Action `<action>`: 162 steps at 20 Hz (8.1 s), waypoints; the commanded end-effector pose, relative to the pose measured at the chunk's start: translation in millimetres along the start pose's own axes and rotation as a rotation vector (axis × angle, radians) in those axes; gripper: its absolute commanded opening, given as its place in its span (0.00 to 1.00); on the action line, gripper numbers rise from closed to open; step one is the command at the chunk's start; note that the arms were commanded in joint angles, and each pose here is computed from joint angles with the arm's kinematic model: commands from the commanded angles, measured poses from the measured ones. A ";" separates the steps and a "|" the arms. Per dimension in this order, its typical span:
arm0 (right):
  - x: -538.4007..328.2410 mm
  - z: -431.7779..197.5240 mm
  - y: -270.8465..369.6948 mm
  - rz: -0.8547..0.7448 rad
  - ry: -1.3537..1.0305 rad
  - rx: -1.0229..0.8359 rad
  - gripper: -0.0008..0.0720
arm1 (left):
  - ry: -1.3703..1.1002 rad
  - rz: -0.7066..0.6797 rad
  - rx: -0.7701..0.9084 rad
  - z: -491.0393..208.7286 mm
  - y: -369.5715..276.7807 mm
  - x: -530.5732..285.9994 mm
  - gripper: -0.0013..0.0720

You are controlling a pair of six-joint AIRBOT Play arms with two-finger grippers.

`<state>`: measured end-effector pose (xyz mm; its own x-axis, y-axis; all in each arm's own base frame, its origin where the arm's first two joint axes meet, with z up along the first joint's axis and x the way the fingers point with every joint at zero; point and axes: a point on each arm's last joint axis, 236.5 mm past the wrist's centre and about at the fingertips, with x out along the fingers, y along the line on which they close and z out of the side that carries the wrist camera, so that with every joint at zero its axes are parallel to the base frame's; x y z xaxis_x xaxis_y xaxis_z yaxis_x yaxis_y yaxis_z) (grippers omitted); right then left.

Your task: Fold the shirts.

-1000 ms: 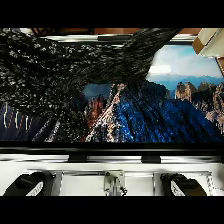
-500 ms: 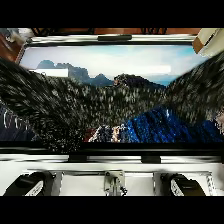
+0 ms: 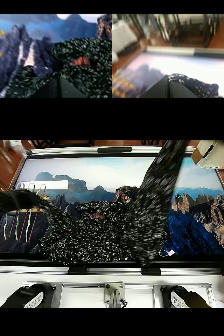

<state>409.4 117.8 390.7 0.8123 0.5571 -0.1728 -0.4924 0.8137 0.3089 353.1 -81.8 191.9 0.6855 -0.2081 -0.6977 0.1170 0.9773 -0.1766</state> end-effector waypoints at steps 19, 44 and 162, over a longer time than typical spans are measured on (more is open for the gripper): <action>53.4 -110.2 60.8 0.247 0.373 -0.101 0.10 | 0.231 -0.549 -0.137 -60.5 -216.3 62.0 1.00; 21.9 -158.1 110.1 0.305 0.584 -0.163 0.10 | 0.083 -0.601 0.005 -89.8 -298.7 156.0 1.00; 92.3 -79.2 -234.9 -0.414 0.219 -0.136 0.10 | -0.432 -0.331 -0.161 243.7 -75.9 163.5 0.09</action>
<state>508.5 5.9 57.1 0.4979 0.2670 -0.8251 -0.2269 0.9584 0.1732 614.0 -179.0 104.1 0.7131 -0.4025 -0.5741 0.1605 0.8908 -0.4251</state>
